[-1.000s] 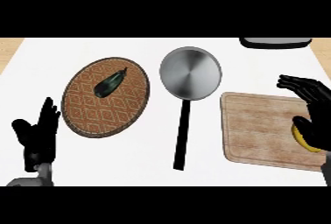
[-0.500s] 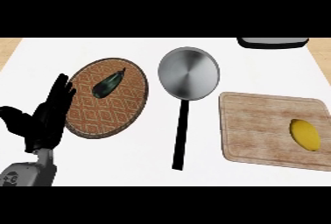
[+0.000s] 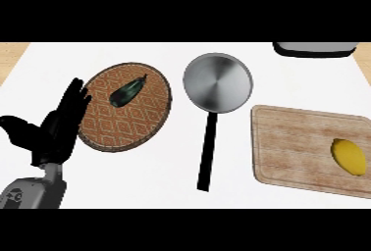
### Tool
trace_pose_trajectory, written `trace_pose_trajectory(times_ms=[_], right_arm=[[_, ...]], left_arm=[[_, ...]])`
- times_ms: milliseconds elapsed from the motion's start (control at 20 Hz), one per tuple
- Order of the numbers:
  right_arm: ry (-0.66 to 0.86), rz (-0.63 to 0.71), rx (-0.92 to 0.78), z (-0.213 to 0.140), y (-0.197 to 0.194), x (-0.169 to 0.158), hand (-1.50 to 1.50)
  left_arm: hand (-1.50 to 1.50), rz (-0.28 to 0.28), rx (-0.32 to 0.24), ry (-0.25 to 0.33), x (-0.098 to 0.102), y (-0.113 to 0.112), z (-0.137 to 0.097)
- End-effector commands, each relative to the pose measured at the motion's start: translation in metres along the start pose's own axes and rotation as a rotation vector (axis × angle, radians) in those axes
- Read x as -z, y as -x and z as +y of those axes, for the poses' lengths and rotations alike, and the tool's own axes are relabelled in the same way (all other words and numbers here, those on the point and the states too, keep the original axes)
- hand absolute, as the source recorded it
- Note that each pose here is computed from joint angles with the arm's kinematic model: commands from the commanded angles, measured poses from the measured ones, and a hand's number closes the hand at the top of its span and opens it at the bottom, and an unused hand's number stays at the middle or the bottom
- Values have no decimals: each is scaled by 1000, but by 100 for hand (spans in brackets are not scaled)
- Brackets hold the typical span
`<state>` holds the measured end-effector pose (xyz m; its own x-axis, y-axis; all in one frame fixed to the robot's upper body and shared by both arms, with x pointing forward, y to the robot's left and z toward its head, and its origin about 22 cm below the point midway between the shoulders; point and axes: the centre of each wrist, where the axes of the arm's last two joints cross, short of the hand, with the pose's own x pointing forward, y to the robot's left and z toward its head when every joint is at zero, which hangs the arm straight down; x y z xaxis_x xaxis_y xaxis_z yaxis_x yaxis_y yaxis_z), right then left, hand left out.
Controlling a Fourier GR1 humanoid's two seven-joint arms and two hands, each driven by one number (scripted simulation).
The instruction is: Pick the lemon from the cutting board and place it in the pan
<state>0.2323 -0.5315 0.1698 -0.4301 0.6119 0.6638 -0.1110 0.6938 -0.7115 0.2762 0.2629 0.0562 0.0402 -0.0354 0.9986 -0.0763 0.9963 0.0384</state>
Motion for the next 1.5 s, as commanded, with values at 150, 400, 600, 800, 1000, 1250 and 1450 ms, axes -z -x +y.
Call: trace_pose_trajectory(times_ms=[150,400,600,800,1000,1250,1450], right_arm=[[-298,-86,-174,3,-9,29,-150],[-400,-52,-307,7,-26,64,-150],[-615,28,-432,30,-30,78,-150],[-778,115,-511,30,-34,80,-150],[-825,73,-513,47,-36,82,-150],[-796,46,-705,51,-35,64,-150],[-752,50,-760,69,-50,68,-150]], left_arm=[[0,-3,-13,26,12,-7,12],[0,-2,27,3,0,4,7],[0,3,-3,22,15,-13,-7],[0,4,-2,4,12,1,8],[0,-1,8,-13,7,0,4],[0,11,5,-10,-9,3,19],[0,16,-4,-25,11,11,-9]])
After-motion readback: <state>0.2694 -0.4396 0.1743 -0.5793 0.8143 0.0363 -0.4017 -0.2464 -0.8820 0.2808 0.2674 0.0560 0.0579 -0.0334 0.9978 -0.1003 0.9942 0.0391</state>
